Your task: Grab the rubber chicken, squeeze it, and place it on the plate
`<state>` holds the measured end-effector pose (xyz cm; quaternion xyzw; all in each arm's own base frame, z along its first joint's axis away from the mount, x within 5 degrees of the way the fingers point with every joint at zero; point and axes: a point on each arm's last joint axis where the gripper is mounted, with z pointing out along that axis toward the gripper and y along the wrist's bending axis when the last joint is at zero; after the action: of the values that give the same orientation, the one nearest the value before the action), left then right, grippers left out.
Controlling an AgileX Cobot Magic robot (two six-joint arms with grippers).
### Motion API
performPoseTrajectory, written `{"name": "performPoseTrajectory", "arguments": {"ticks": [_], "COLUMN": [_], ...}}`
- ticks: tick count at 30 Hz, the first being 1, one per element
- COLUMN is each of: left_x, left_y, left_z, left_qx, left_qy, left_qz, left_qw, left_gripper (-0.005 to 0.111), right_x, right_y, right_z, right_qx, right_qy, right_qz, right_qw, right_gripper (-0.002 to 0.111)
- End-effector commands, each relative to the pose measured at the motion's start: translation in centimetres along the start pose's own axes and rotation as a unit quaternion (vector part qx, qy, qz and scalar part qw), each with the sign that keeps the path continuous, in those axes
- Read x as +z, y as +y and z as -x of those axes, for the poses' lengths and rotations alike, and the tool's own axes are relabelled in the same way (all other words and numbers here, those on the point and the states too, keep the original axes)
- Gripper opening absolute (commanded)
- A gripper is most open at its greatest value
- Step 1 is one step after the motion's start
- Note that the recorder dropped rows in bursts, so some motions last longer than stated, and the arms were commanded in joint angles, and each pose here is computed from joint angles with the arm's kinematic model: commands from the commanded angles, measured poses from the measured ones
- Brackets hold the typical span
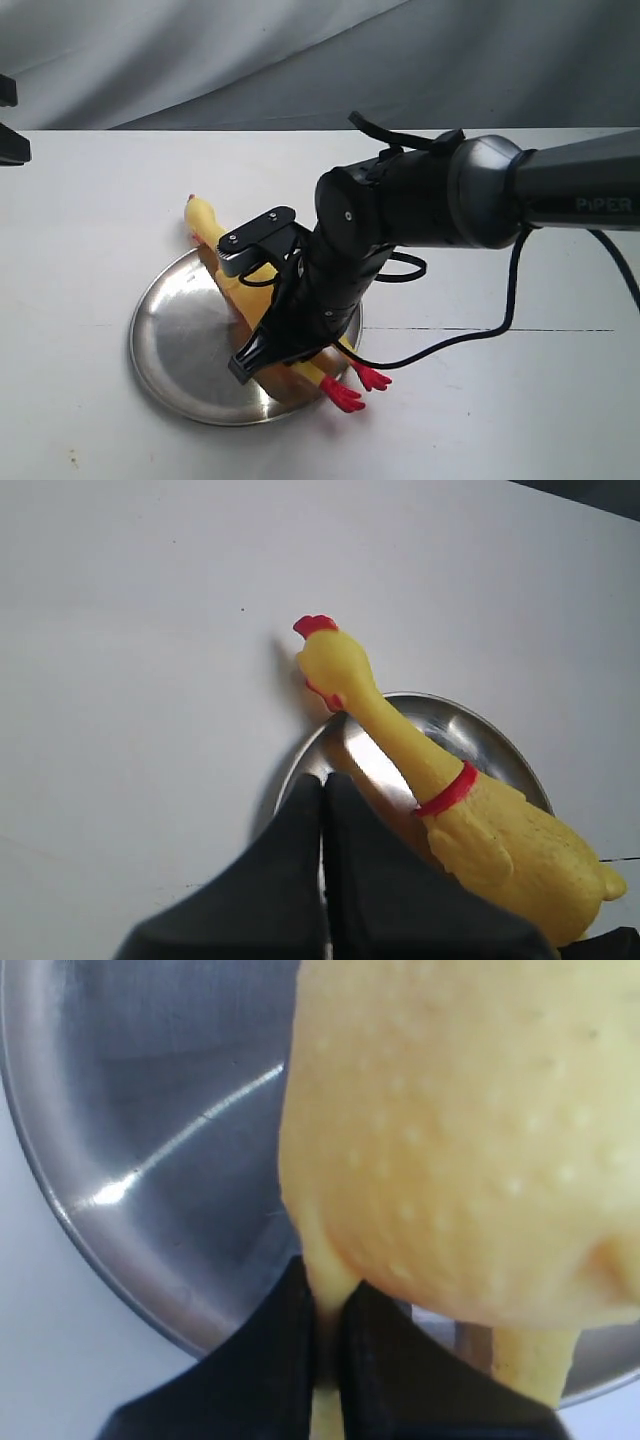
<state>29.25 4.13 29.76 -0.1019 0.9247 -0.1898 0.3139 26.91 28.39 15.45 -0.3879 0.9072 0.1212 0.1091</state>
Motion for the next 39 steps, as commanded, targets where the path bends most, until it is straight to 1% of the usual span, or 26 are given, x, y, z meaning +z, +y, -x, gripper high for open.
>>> {"name": "performPoseTrajectory", "arguments": {"ticks": [1,3,5,10,12,13,16,20,22,23,25,28,29,31,33,36,39], "left_x": [-0.2,-0.2,-0.2,-0.2,-0.2,-0.2,-0.2,-0.2,-0.2,-0.2,-0.2,-0.2,-0.2,-0.2,-0.2,-0.2,-0.2], "left_y": [0.0,0.0,0.0,0.0,0.0,0.0,0.0,0.1,0.1,0.1,0.1,0.1,0.1,0.3,0.5,0.5,0.4], "left_z": [0.0,0.0,0.0,0.0,0.0,0.0,0.0,0.1,0.2,0.2,0.2,0.2,0.2,0.7,1.0,1.1,1.0], "left_qx": [0.010,0.010,0.010,0.010,0.010,0.010,0.010,0.010,0.010,0.010,0.010,0.009,0.009,0.009,0.009,0.006,0.006], "left_qy": [-0.006,-0.006,-0.006,-0.006,-0.006,-0.006,-0.006,-0.011,-0.015,-0.015,-0.016,-0.016,-0.018,-0.041,-0.058,-0.065,-0.062], "left_qz": [0.002,0.002,0.002,0.002,0.002,0.002,0.002,0.004,0.006,0.006,0.007,0.007,0.008,0.018,0.026,0.026,0.025], "left_qw": [1.000,1.000,1.000,1.000,1.000,1.000,1.000,1.000,1.000,1.000,1.000,1.000,1.000,0.999,0.998,0.997,0.998], "left_gripper": [0.000,0.000,0.000,0.000,0.000,0.000,0.000,0.000,0.000,0.000,0.000,0.000,0.000,0.000,0.000,0.000,0.000], "right_x": [0.1,0.1,0.1,0.0,0.0,-0.1,-0.7,-2.5,-3.8,-4.3,-5.5,-7.0,-7.5,-8.4,-9.2,-9.8,-9.5], "right_y": [0.1,0.1,0.2,0.3,0.3,0.4,0.4,0.2,-0.3,-0.6,-1.1,-1.7,-1.8,-1.8,-2.2,-3.8,-5.7], "right_z": [0.1,0.1,0.1,0.1,0.0,0.0,0.3,1.1,1.5,1.6,1.6,1.7,1.7,1.9,2.0,1.6,0.1], "right_qx": [-0.001,-0.001,-0.001,0.012,0.021,0.023,0.021,0.033,0.044,0.035,0.018,-0.002,0.000,-0.006,0.003,0.036,0.067], "right_qy": [-0.009,-0.007,-0.006,-0.005,-0.001,0.005,0.023,0.033,0.030,0.025,0.018,0.006,-0.001,-0.019,-0.040,-0.069,-0.083], "right_qz": [0.003,0.003,0.004,0.012,0.013,0.015,0.016,-0.010,-0.045,-0.065,-0.105,-0.141,-0.150,-0.161,-0.158,-0.141,-0.111], "right_qw": [1.000,1.000,1.000,1.000,1.000,1.000,0.999,0.999,0.998,0.997,0.994,0.990,0.989,0.987,0.987,0.987,0.988], "right_gripper": [0.001,0.009,0.021,0.068,0.079,0.081,0.081,0.077,0.067,0.062,0.044,0.008,0.000,0.000,0.000,0.000,0.000]}}
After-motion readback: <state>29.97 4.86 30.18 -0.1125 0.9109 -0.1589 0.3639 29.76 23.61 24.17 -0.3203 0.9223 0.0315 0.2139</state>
